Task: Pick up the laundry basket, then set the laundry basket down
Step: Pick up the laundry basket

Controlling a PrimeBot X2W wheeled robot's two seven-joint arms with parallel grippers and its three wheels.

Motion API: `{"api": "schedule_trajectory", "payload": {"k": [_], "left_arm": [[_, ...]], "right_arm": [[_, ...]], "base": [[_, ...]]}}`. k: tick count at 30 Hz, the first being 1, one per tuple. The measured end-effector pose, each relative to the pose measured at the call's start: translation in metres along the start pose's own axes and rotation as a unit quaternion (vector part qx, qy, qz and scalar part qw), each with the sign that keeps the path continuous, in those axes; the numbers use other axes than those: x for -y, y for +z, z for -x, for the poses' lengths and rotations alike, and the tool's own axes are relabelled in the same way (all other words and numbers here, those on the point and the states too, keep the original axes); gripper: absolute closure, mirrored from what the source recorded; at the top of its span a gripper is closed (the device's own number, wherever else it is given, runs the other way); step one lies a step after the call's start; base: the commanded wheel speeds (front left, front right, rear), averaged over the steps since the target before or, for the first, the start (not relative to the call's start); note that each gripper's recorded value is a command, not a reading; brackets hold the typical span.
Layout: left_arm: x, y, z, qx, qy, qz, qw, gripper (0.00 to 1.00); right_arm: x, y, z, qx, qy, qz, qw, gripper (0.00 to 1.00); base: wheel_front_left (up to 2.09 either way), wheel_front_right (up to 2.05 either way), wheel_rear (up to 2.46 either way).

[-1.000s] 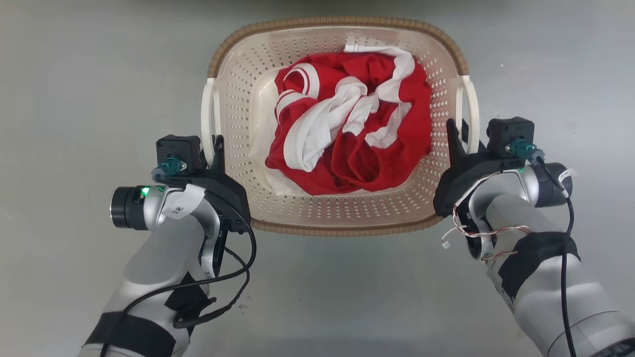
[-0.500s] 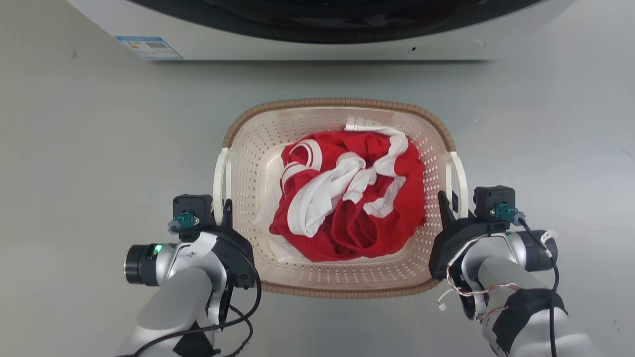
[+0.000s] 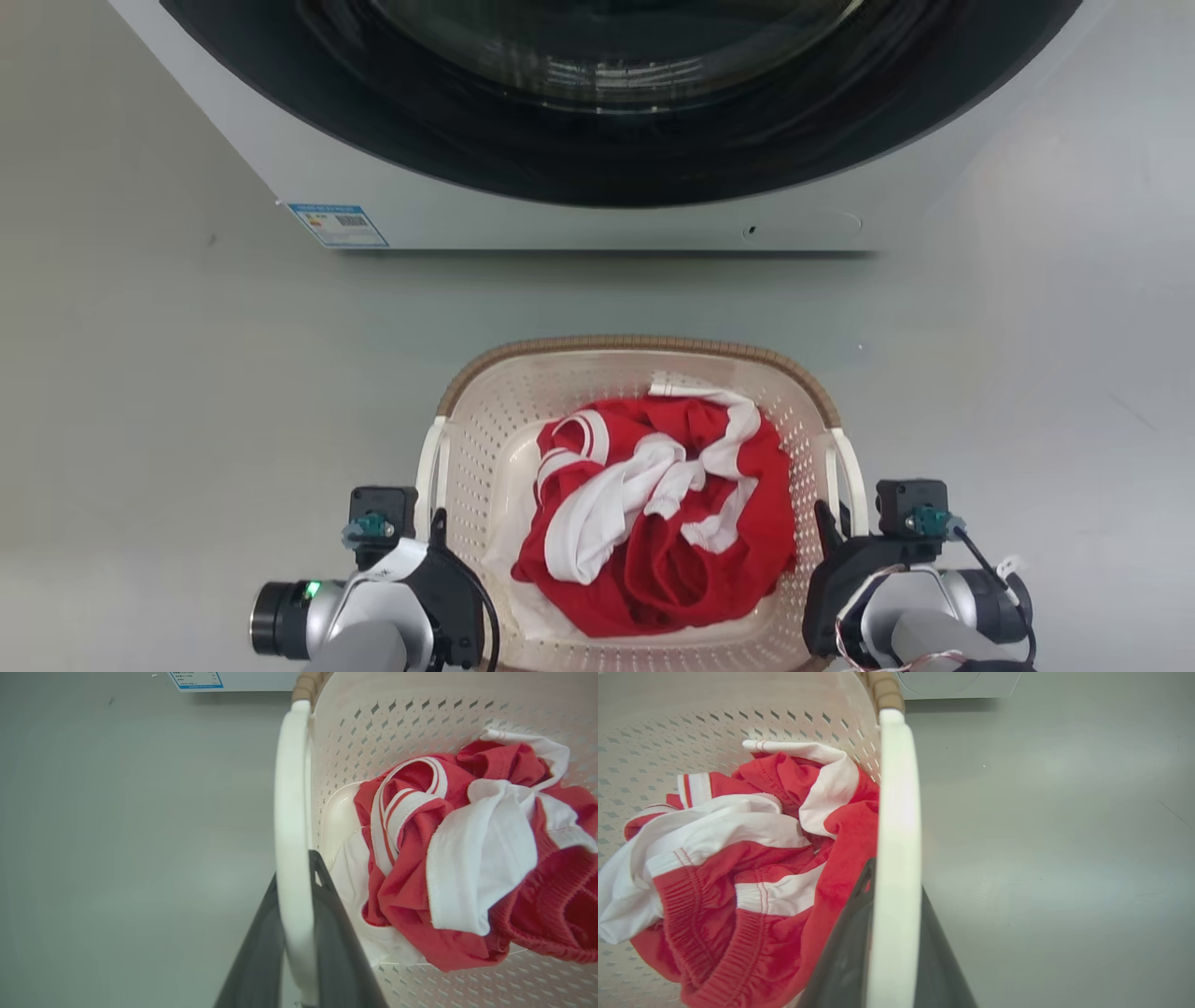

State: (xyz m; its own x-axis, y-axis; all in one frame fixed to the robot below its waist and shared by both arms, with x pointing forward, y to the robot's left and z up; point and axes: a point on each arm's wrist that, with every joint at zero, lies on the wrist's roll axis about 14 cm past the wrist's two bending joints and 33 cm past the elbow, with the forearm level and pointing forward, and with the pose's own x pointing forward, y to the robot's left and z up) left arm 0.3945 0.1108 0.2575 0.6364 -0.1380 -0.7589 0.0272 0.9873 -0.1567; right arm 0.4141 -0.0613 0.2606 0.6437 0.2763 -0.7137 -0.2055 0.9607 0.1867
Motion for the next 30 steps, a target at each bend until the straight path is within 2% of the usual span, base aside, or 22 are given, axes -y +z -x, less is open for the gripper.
{"api": "schedule_trajectory", "payload": {"k": [16, 30], "left_arm": [[0.004, -0.041, 0.064, -0.024, 0.003, 0.012, 1.0, 1.0], [0.005, -0.063, 0.098, -0.027, 0.003, 0.008, 1.0, 1.0]], "right_arm": [[-0.025, -0.035, 0.065, -0.031, 0.007, -0.002, 0.999, 1.0], [-0.041, -0.051, 0.101, -0.041, 0.016, 0.0, 0.999, 1.0]], "base": [[0.0, 0.0, 0.0], [0.0, 0.0, 0.0]]}}
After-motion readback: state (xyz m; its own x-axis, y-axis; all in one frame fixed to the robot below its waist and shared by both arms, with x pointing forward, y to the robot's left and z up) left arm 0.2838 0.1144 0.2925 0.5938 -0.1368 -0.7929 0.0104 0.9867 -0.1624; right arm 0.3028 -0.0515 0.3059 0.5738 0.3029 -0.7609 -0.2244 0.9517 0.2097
